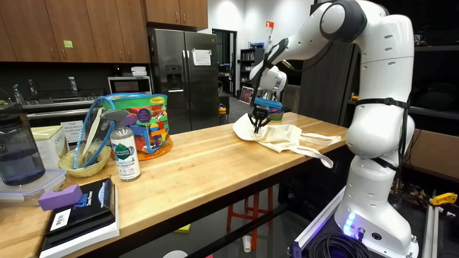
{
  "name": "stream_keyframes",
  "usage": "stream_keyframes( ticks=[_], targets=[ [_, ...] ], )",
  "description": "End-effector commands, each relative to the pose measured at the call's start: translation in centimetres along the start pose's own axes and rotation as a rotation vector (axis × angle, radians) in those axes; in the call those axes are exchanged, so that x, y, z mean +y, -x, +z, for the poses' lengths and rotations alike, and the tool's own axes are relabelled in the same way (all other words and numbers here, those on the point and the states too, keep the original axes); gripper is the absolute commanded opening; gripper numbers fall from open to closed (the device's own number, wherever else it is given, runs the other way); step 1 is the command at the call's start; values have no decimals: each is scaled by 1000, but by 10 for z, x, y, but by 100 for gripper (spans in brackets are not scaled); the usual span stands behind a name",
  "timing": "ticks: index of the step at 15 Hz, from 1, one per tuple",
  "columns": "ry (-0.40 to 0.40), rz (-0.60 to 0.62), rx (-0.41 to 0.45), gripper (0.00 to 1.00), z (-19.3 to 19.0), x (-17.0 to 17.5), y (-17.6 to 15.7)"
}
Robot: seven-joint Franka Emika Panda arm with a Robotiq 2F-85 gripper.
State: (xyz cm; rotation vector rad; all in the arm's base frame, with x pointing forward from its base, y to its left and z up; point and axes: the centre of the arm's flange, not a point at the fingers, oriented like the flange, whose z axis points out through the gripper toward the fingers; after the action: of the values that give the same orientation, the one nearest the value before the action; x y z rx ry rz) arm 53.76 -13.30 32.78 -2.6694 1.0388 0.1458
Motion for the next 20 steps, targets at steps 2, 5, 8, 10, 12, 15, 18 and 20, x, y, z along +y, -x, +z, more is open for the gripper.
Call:
stream_keyframes(
  ticks=[2, 5, 8, 10, 12, 15, 18, 20],
  targets=[
    [24, -168, -3, 1, 16, -35, 64],
    [52, -269, -14, 1, 24, -67, 85],
    [79, -374, -27, 1, 30, -103, 102],
    [93, -442, -28, 1, 32, -129, 111],
    [105, -510, -26, 1, 33, -156, 120],
    [92, -586, -39, 1, 30, -195, 123],
    [53, -588, -51, 1, 20, -224, 103],
    [35, -556, -58, 1, 15, -232, 81]
  ],
)
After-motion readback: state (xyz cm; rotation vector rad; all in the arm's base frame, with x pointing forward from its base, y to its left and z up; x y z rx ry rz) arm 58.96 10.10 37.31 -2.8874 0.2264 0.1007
